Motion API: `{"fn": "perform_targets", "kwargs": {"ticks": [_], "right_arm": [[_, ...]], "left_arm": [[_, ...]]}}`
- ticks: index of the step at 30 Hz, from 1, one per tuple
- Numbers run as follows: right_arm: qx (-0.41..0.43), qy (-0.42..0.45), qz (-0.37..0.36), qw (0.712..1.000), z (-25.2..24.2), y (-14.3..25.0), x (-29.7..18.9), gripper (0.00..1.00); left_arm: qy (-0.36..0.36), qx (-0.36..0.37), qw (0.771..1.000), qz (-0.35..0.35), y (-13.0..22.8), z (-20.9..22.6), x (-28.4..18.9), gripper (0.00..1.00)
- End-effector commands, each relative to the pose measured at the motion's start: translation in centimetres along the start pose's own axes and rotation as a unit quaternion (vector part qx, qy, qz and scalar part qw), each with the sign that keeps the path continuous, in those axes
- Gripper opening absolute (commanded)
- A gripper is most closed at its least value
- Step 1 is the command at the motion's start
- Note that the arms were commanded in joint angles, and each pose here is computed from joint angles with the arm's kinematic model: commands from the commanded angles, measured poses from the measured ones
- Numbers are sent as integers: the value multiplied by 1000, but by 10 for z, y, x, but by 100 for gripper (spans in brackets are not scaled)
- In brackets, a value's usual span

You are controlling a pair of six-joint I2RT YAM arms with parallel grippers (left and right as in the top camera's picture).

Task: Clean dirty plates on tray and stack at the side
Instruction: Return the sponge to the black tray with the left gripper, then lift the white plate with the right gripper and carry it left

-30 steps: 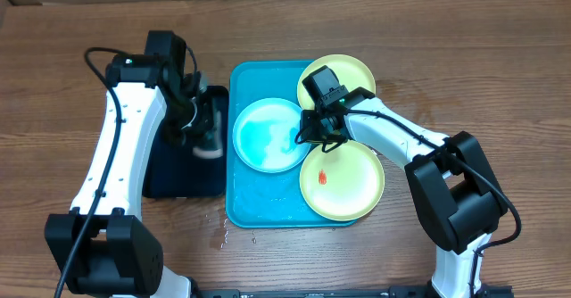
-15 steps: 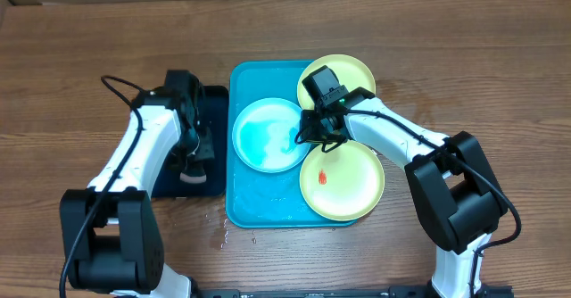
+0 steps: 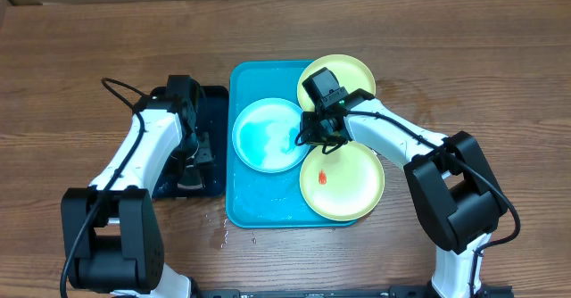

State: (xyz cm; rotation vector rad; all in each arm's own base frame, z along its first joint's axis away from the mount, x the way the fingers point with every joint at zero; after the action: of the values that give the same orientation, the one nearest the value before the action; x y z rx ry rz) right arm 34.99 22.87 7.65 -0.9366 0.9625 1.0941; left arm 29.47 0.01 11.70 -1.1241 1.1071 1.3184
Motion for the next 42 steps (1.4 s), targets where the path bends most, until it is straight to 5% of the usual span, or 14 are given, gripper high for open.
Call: {"fn": "perform_targets", "kwargs": {"ticks": [1, 6, 10, 13, 21, 33, 42], "right_arm": [[-2, 6, 0, 1000, -1, 2, 5, 25], [-5, 5, 3, 1000, 1, 5, 5, 24], [-12, 3, 4, 1000, 5, 8, 6, 10], [-14, 3, 4, 1000, 7, 10, 6, 4], [13, -8, 3, 1000, 10, 4, -4, 4], [23, -45, -42, 998, 33, -22, -108, 4], [-15, -100, -90, 991, 74, -23, -124, 4]], "left_arm": [[32, 9, 998, -47, -15, -3, -33, 56], [84, 19, 987, -135, -15, -4, -97, 59], [124, 24, 967, -222, 3, -3, -153, 65], [128, 22, 952, -277, 22, 3, -183, 100], [115, 16, 940, -322, 53, 12, -209, 100], [114, 17, 947, -301, 43, 10, -199, 100], [114, 17, 951, -286, 36, 8, -192, 100]]}}
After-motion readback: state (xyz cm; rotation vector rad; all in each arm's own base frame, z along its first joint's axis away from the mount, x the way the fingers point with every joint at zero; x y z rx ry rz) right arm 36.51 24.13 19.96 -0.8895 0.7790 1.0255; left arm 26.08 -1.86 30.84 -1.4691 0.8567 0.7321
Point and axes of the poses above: each gripper's point midway between its finger pads, its own x axis out along the fingers, its own z axis along the line the jaws close on, y = z × x, the point moved 7 cm from there along -x, back along the fingers, and after that the axes turned 10 degrees about x, right-handed, at the moved point
